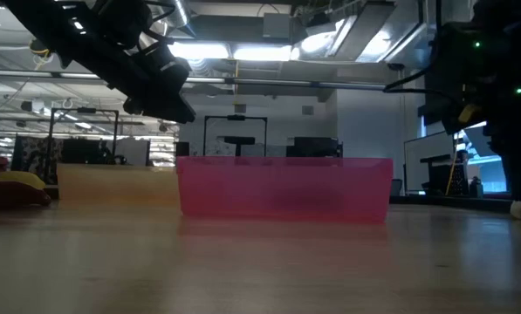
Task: Sort produce into baskets
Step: Put the white garlic in the orange bin
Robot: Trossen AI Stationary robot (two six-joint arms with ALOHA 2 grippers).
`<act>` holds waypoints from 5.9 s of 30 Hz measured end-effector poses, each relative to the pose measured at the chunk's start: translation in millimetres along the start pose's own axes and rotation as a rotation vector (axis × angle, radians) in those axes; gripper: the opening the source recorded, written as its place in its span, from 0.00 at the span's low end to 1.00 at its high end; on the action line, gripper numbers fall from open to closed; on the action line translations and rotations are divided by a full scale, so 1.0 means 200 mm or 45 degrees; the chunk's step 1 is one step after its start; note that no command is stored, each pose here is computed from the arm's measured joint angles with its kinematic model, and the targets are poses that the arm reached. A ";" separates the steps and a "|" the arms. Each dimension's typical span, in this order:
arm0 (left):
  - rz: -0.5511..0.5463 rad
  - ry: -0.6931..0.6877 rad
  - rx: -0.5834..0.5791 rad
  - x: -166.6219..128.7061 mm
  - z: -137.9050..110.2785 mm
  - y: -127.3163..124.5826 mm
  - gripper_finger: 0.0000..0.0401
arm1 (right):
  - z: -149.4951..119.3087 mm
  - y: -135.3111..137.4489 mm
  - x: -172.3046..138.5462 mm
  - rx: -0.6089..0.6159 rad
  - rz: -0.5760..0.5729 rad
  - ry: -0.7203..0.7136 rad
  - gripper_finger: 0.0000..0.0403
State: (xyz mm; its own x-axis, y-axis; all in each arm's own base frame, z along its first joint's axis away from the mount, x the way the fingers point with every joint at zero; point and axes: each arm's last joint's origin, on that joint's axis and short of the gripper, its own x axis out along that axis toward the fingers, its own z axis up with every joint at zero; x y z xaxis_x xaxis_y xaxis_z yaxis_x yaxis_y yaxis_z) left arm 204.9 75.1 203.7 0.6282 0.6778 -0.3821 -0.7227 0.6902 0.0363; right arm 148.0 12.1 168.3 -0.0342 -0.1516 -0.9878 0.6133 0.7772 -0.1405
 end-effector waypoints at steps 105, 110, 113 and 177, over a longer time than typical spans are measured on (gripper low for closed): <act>-0.974 -0.466 0.182 -0.04 0.04 -0.63 0.31 | 0.67 0.55 -0.57 -0.586 0.668 -1.564 0.28; -0.970 -0.443 0.193 -0.04 0.03 -0.63 0.26 | 0.67 0.55 -0.58 -0.611 0.714 -1.570 0.28; -0.968 -0.449 0.204 -0.04 0.03 -0.63 0.19 | 0.67 0.55 -0.57 -0.617 0.717 -1.563 0.28; 0.119 0.045 0.048 0.01 0.14 0.10 0.04 | 0.50 0.65 -0.46 -0.732 0.809 -1.112 0.57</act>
State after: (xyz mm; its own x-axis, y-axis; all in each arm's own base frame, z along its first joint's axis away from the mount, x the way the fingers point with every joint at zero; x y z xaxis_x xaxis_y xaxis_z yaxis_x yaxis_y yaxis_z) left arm 201.0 97.3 229.5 0.5477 0.7308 -0.4075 -0.7658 0.6340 0.1077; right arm 310.4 65.7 246.6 0.8212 0.1664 -0.5458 -0.1179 0.9854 0.1230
